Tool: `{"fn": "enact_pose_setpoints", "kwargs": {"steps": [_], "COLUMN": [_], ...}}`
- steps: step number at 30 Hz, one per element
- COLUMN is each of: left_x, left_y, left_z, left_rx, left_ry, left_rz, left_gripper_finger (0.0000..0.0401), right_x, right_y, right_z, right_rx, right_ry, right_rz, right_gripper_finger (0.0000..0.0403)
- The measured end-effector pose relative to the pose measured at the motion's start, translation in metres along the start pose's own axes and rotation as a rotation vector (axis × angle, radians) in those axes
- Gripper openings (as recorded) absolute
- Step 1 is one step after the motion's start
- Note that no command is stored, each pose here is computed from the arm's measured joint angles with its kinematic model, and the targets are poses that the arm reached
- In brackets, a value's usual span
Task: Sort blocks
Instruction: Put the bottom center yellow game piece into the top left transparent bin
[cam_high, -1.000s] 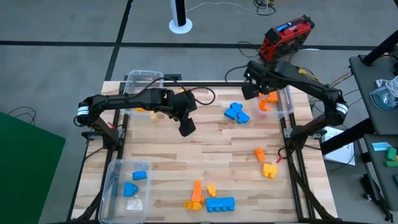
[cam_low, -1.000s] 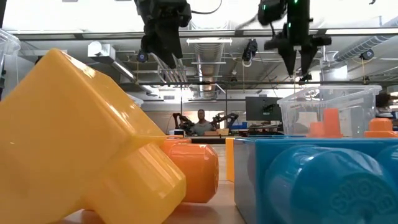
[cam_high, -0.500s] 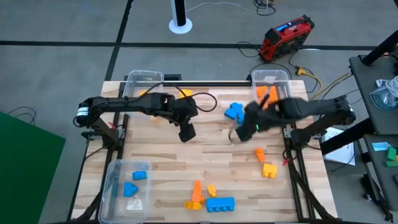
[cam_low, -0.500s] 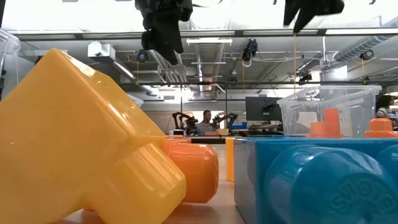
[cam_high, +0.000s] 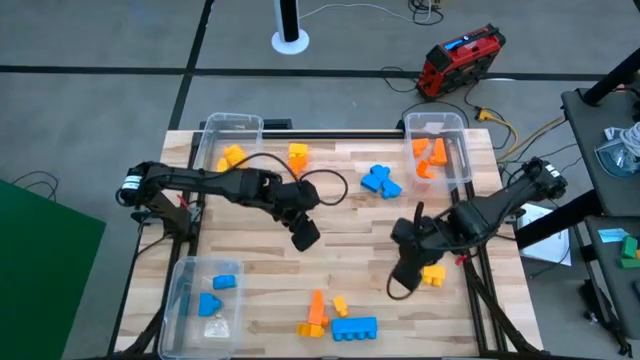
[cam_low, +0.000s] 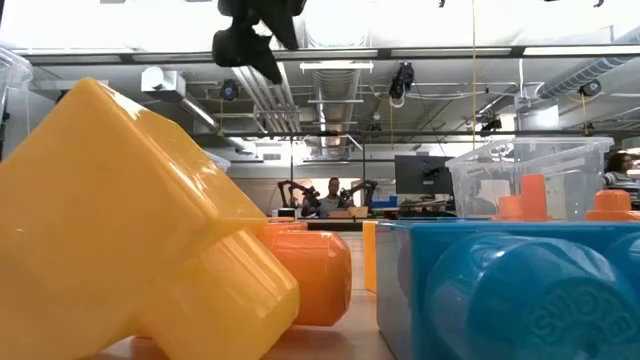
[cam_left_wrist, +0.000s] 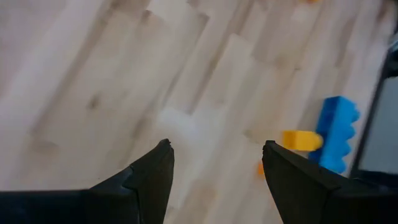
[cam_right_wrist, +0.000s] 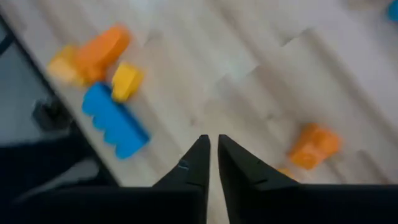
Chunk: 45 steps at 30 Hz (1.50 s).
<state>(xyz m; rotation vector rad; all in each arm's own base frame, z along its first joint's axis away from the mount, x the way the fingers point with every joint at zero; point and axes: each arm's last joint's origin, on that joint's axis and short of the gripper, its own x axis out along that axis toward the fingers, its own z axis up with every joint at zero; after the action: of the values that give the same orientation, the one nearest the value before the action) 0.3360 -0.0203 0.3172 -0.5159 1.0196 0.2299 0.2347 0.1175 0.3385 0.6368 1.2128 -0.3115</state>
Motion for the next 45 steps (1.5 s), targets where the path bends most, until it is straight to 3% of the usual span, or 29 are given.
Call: {"fn": "enact_pose_setpoints", "kwargs": {"steps": [6, 16, 21, 28, 36, 41, 45], "left_x": [0.000, -0.003, -0.005, -0.008, -0.008, -0.007, 0.006], "left_y": [-0.029, -0.063, -0.081, -0.094, -0.096, -0.112, -0.124], "left_z": [-0.009, -0.033, -0.052, -0.065, -0.061, -0.056, -0.052], "left_rx": [-0.092, -0.347, -0.454, -0.531, -0.518, -0.272, -0.232], "left_ry": [-0.052, 0.016, 0.046, -0.019, -0.094, -0.250, -0.290], "left_rz": [-0.097, -0.198, -0.204, -0.185, -0.199, -0.273, -0.336], "left_gripper_finger": [0.0221, 0.0221, 0.0221, 0.0221, 0.0221, 0.0221, 0.0221], "right_x": [0.006, 0.040, 0.054, 0.059, 0.061, 0.047, 0.032], "right_y": [-0.001, -0.008, -0.004, -0.005, -0.007, -0.002, 0.003], "right_z": [-0.023, -0.042, -0.047, -0.049, -0.049, -0.045, -0.041], "right_rx": [-0.113, -0.047, -0.045, -0.076, -0.055, -0.017, -0.001], "right_ry": [0.001, -0.108, -0.164, -0.180, -0.197, -0.213, -0.251], "right_rz": [0.125, 0.164, 0.222, 0.220, 0.207, 0.259, 0.296], "right_gripper_finger": [0.0009, 0.0010, 0.0012, 0.0013, 0.0013, 0.0013, 0.0013]}}
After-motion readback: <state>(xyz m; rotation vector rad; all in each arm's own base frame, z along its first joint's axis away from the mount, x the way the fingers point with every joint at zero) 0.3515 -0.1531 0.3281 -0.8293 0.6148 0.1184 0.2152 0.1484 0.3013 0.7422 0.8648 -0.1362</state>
